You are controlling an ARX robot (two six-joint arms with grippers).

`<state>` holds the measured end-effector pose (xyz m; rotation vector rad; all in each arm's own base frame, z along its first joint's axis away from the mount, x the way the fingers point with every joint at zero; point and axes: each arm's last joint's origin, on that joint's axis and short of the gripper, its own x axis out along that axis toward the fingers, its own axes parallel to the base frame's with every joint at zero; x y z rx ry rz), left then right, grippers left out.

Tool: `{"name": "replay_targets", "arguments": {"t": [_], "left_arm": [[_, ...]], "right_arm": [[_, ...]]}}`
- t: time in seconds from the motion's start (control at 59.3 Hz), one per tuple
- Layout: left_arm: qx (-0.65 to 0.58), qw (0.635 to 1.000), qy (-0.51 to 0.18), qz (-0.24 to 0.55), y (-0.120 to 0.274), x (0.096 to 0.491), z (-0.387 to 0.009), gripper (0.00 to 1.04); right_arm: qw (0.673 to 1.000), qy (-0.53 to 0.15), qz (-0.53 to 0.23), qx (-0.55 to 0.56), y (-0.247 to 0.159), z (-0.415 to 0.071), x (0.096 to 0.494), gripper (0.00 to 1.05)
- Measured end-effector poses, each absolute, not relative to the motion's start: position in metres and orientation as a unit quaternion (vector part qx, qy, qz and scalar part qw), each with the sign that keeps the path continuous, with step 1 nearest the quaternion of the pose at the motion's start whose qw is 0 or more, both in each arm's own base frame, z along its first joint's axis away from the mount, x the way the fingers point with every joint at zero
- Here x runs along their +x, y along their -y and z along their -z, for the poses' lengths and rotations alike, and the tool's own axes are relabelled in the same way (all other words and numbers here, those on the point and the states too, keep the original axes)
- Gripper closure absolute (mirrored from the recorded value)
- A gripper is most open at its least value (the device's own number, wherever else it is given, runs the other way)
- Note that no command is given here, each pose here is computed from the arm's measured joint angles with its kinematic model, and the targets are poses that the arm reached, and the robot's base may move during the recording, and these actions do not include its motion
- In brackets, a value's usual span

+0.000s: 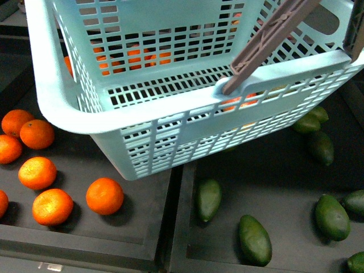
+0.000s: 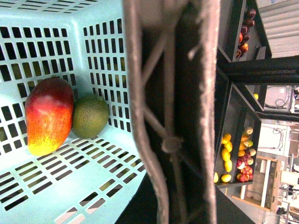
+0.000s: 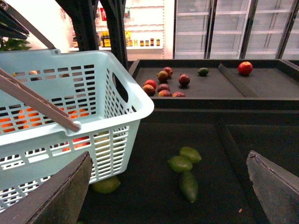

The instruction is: Pick mango and avocado into basket

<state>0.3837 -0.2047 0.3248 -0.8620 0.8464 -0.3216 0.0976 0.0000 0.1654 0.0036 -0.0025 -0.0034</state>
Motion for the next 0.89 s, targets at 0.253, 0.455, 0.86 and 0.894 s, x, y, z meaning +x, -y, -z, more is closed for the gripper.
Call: {"name": "replay_targets", "arguments": {"t": [0.253,0.455,0.86,0.894], "left_arm": [[-0.406,0.802,-0.406,0.163,0.2102,0.3806,-0.3243,0.99],[-0.406,0.808,-0.398,0.151,0.2066,0.3827,-0.3244,0.99],[-0.404,0.810,-0.397,0.151,0.2040,0.3839,-0.3242,0.99],[-0.405,0.809,-0.398,0.152,0.2043,0.3838,-0.3243,0.99]], "right_arm": [[1.000,0.000,0.001,0.002,0.0000,-0.1651,0.0976,0.08],[1.000,0.000,0.000,0.001,-0.0001,-0.1651,0.0976,0.08],[1.000,0.000,0.000,0.001,-0.0001,-0.1651,0.0976,0.08],[1.000,-0.001,-0.001,0.001,-0.0001,-0.1650,0.0976,0.08]]}}
